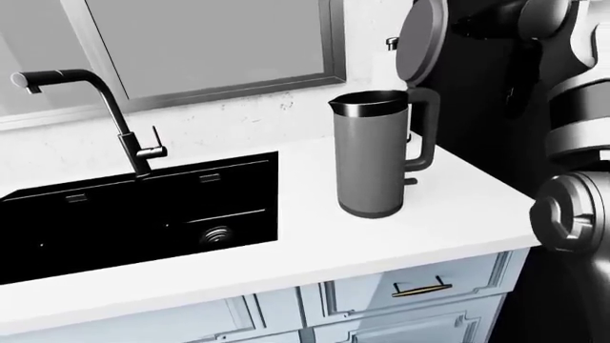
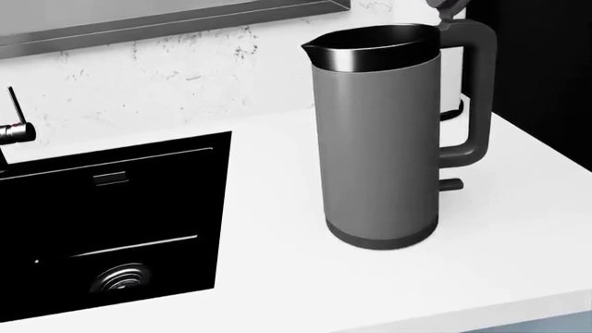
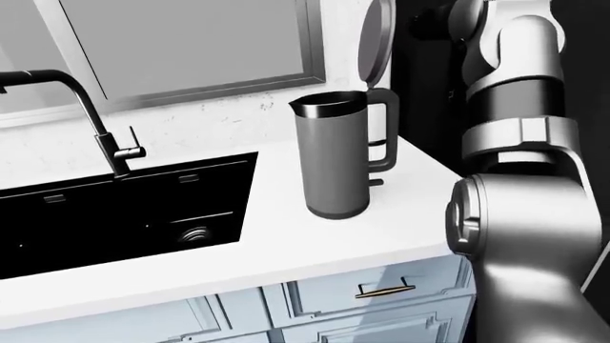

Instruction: Close the lid of the electric kettle.

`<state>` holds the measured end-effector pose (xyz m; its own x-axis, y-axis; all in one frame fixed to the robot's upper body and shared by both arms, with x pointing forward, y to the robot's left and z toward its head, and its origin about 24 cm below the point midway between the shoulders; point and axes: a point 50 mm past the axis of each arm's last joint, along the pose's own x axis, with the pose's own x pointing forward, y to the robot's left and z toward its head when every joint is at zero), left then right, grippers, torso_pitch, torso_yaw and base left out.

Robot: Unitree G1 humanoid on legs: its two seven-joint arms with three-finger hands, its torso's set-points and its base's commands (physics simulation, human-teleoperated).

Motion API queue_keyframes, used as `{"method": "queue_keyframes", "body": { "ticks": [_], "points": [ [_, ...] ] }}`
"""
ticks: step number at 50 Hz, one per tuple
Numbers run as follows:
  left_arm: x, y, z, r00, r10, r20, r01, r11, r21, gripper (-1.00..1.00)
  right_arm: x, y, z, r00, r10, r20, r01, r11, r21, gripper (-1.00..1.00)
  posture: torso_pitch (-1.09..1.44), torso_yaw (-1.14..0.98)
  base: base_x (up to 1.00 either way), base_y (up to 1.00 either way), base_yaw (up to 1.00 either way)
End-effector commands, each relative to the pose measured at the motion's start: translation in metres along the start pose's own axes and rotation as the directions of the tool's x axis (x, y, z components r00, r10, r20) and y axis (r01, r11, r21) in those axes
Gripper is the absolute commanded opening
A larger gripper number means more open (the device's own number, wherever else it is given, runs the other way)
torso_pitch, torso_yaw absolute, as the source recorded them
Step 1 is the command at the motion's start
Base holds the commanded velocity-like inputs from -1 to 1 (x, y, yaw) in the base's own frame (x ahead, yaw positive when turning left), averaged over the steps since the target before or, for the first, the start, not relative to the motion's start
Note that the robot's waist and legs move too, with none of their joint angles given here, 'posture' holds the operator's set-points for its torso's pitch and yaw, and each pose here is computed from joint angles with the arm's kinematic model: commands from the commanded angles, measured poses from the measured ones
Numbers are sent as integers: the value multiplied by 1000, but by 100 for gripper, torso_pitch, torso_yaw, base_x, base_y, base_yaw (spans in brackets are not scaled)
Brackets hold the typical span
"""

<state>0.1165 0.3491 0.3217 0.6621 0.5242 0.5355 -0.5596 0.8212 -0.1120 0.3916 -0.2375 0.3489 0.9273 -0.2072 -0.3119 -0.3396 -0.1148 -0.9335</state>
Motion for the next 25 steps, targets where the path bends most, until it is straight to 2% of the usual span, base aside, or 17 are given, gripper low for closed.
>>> {"method": "queue_keyframes", "body": {
  "ticks": [1, 13, 19, 25],
  "points": [
    [1, -3, 8, 999, -15, 45, 15, 1000, 6, 100, -13, -21, 3, 995, -100, 10, 100, 995, 1, 100, -67, 0, 0, 0, 0],
    [1, -2, 9, 999, -12, 46, 12, 1000, 5, 100, -11, -29, 35, 991, -114, 68, 115, 993, -19, 100, -67, 0, 0, 0, 0],
    [2, 0, 8, 999, -8, 48, 8, 1000, 3, 100, -5, -24, 66, 986, -108, 128, 115, 992, -47, 100, -67, 0, 0, 0, 0],
    [2, 1, 9, 999, -4, 49, 4, 1000, 2, 100, -6, -24, 83, 981, -108, 164, 119, 991, -63, 100, -67, 0, 0, 0, 0]
  ]
}}
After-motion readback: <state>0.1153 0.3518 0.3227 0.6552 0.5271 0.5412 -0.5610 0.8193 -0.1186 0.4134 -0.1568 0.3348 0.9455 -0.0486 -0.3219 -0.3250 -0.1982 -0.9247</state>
